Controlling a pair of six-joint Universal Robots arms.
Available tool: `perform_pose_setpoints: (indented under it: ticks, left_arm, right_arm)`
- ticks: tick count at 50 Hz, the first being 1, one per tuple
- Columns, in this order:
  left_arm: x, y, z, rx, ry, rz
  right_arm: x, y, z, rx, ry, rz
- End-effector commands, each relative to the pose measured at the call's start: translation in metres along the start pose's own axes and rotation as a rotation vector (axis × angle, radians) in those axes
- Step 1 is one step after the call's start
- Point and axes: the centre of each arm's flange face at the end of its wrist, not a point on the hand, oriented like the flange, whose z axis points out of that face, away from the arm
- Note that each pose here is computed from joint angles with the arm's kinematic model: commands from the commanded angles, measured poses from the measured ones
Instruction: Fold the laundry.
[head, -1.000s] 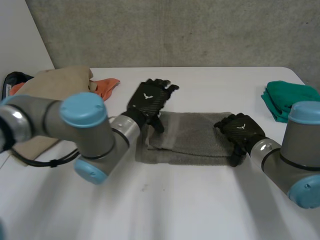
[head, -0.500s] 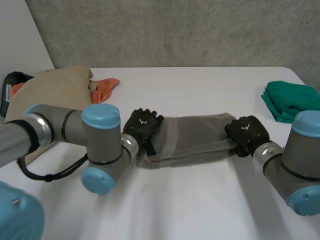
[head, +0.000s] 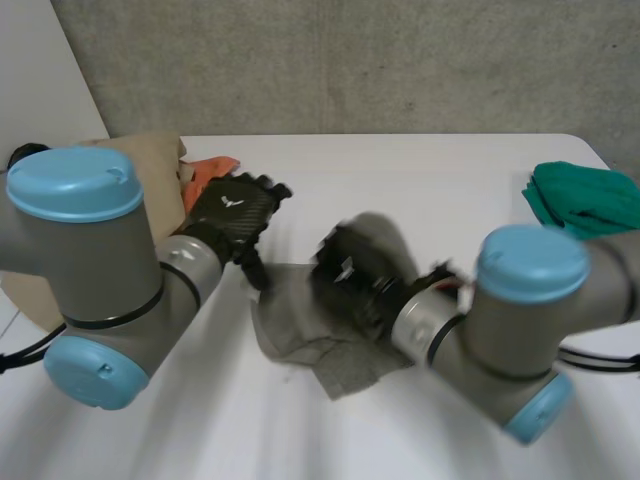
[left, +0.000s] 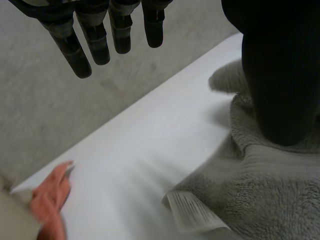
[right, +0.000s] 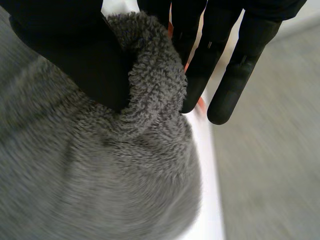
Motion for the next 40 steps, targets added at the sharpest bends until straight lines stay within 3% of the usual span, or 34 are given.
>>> perform_pose_setpoints:
  ticks: [1, 9, 19, 28, 40]
  left_arm:
    - [-0.009, 0.024, -0.005, -0.079, -0.023, -0.042]
    - [-0.004, 0.029, -0.008, -0.081, -0.009, -0.058]
    - [0.008, 0.02, -0.009, -0.038, 0.02, -0.054]
    - [0.04, 0.001, -0.015, 0.069, 0.098, -0.034]
    - [0.074, 0.005, -0.016, 0.068, 0.176, -0.016]
  right_arm:
    - [-0.033, -0.003, -0.005, -0.027, -0.069, 0.044]
    - [0.016, 0.03, -0.006, -0.185, 0.141, 0.258]
    - [0.083, 0.094, -0.041, -0.304, 0.384, 0.547]
    - [0.088, 0.138, -0.068, -0.426, 0.419, 0.564]
    - [0.098, 0.174, -0.093, -0.563, 0.419, 0.456]
